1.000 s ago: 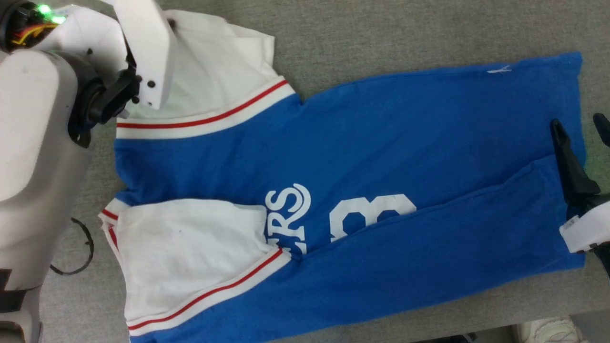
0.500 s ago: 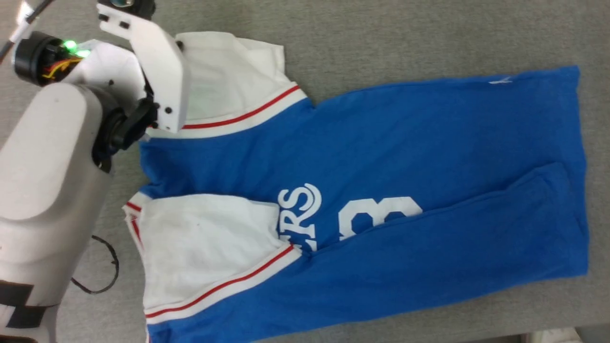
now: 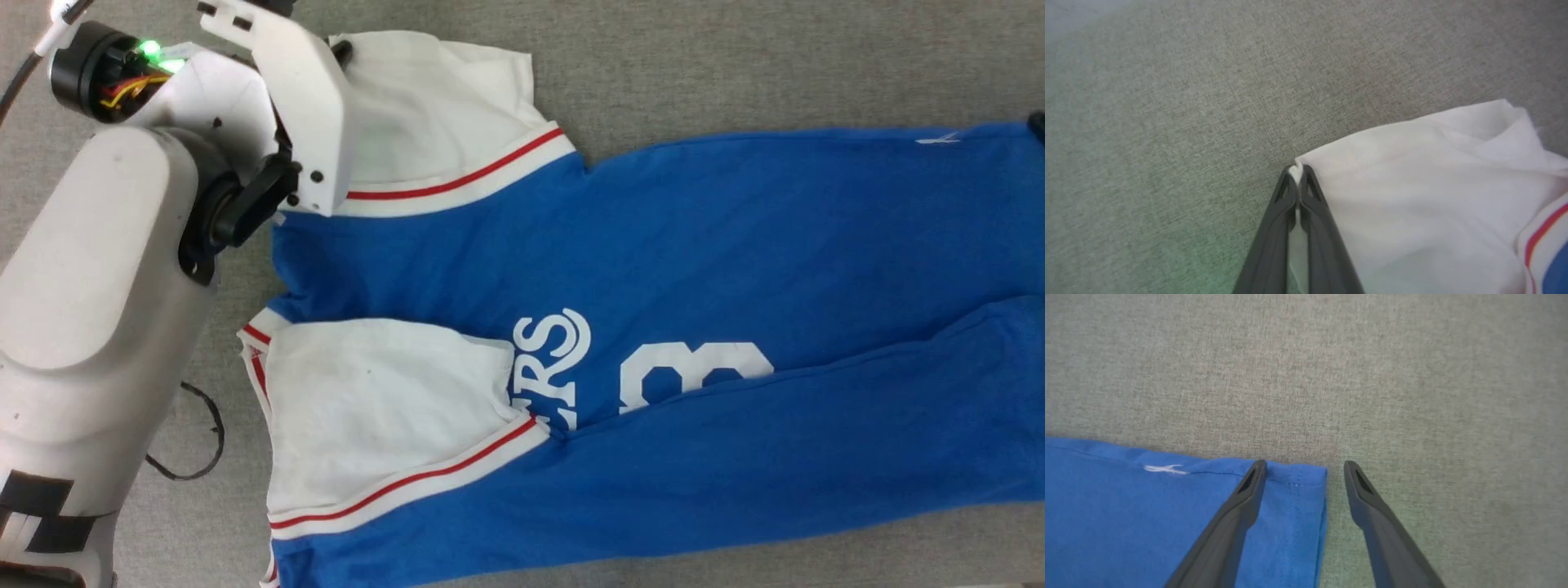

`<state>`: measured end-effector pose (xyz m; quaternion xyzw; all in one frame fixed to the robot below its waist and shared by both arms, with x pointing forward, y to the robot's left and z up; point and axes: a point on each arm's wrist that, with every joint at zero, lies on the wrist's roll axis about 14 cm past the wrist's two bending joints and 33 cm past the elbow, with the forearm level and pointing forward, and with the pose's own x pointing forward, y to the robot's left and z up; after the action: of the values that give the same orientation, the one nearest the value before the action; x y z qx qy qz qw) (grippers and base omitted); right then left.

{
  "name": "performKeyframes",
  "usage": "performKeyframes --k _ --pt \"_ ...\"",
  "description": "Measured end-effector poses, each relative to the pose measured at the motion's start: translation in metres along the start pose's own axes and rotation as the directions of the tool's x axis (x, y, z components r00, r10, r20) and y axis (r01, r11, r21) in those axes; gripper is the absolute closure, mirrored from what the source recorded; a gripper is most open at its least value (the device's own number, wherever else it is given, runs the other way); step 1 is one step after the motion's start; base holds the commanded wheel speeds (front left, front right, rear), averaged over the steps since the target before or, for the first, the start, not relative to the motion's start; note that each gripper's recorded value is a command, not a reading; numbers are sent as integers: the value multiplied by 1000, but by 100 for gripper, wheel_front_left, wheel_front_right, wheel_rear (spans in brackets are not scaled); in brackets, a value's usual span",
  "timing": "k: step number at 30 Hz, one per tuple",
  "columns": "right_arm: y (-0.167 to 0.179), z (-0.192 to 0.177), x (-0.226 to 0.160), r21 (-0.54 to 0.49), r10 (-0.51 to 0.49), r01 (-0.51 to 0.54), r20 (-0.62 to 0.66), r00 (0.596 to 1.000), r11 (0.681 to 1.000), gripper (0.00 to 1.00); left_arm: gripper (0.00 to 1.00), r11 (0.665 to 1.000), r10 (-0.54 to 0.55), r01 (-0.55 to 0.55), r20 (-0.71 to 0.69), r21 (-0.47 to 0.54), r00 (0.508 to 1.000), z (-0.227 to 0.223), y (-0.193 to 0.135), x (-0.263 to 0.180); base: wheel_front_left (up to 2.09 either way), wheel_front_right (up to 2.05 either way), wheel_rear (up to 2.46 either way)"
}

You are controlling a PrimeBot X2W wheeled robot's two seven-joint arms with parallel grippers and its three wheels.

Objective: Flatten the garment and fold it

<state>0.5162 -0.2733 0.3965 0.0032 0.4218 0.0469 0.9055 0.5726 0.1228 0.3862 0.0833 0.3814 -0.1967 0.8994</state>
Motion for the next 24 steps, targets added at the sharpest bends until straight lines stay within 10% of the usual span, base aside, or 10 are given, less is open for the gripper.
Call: performKeyframes --k 6,8,24 --pt "1 -25 6 35 20 -15 -124 992 999 0 100 1000 -3 3 1 -3 1000 1 1 2 0 0 0" --pt "2 -23 5 35 19 -15 -120 993 999 96 100 1000 -3 3 1 -3 1000 1 1 3 0 0 0" --pt "18 20 -11 3 43 -43 149 988 999 100 100 999 43 -32 295 -44 955 51 12 -26 0 0 0"
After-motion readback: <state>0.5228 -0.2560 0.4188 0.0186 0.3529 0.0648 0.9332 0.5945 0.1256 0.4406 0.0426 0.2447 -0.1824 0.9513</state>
